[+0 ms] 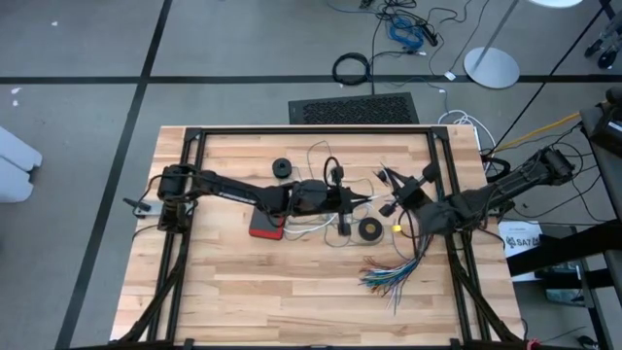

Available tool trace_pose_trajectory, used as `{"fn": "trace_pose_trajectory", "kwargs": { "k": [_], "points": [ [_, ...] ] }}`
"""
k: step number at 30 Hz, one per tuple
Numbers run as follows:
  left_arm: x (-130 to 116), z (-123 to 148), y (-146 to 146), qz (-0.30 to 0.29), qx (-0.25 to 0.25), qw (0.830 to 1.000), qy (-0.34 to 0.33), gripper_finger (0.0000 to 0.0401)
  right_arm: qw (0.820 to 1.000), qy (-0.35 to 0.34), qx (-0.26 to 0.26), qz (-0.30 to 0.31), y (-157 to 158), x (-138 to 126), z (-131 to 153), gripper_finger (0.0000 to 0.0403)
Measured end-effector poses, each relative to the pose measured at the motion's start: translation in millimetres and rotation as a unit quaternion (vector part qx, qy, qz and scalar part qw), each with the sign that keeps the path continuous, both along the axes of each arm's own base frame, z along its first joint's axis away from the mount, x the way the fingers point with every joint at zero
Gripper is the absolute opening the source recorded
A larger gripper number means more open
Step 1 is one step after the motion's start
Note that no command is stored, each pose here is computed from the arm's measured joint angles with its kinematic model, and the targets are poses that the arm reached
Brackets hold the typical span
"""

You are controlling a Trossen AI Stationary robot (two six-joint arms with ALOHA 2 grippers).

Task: Coiling cords
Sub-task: Coil the white wire cable on the spool

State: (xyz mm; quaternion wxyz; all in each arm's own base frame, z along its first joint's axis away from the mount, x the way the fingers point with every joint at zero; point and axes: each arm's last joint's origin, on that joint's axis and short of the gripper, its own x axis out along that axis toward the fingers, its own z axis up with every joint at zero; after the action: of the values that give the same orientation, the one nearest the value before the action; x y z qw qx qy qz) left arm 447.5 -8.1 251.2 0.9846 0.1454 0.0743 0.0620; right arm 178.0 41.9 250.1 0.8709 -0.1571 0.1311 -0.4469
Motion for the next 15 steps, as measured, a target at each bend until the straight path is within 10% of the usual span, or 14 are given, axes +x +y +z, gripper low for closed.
{"fn": "trace_pose_trajectory", "kwargs": {
  "k": [15],
  "points": [
    [-1.8,-0.4,31.4,0.026,0.009,1.0,0.013,0.0,0.997,0.029,0.057,0.05,7.2,6.9,-25.9,0.0]
  ]
}}
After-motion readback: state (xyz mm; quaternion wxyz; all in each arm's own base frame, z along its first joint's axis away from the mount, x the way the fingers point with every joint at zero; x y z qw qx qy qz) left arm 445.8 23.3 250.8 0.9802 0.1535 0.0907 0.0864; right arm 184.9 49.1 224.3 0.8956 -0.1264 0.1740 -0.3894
